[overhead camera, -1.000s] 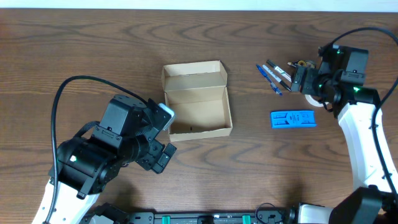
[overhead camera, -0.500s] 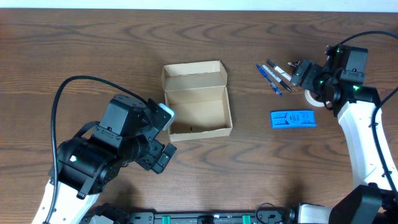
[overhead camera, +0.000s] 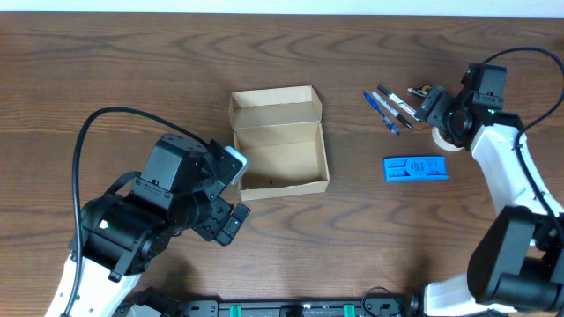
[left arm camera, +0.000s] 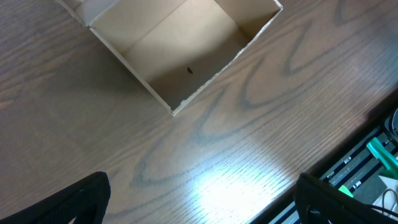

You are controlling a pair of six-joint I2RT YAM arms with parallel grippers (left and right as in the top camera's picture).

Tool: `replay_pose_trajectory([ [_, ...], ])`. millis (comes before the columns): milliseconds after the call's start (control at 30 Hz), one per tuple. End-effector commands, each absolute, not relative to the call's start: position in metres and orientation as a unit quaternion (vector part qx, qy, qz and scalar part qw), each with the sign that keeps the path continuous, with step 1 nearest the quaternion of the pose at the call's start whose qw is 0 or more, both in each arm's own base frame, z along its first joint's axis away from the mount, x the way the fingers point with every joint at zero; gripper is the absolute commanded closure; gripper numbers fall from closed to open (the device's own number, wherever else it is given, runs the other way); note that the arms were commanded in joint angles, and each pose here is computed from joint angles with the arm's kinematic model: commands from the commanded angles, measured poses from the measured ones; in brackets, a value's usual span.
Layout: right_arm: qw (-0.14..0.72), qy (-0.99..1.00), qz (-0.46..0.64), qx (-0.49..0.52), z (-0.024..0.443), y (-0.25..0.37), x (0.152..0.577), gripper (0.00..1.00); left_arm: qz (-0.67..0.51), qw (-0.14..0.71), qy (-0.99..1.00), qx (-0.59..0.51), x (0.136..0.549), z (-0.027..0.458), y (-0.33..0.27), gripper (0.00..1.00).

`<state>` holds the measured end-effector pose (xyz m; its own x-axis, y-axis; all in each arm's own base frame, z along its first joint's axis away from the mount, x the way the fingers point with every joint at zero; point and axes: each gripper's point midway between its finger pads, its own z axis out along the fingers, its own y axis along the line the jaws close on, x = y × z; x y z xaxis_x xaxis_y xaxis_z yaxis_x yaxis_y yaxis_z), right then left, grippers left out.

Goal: Pack container
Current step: 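Reach the right gripper to the clear tape roll and grasp its rim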

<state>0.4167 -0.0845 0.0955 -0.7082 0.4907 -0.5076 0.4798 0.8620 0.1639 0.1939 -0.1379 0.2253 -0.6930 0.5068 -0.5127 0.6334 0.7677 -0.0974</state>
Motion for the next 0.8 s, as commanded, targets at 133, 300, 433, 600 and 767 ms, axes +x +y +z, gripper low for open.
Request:
replay_pose_trajectory([
  [133, 0.265, 0.914, -0.003, 0.306, 0.07, -0.107, 0.425, 0.07, -0.139, 0.235, 0.911, 0.308, 0.193, 0.227, -0.138, 0.04],
  [300, 0.242, 0.919, -0.003, 0.312, 0.045, -0.107, 0.425, 0.1, -0.139, 0.235, 0.911, 0.308, 0.193, 0.227, -0.138, 0.05],
  [433, 0.229, 0.921, -0.005, 0.314, 0.028, -0.109, 0.425, 0.14, -0.139, 0.235, 0.911, 0.308, 0.193, 0.227, -0.138, 0.04],
  [600, 0.226, 0.921, -0.012, 0.317, 0.019, -0.113, 0.426, 0.22, -0.139, 0.235, 0.911, 0.308, 0.193, 0.227, -0.138, 0.05],
  [767, 0.219, 0.921, -0.019, 0.322, 0.014, -0.117, 0.422, 0.33, -0.139, 0.235, 0.911, 0.308, 0.193, 0.227, -0.138, 0.05],
])
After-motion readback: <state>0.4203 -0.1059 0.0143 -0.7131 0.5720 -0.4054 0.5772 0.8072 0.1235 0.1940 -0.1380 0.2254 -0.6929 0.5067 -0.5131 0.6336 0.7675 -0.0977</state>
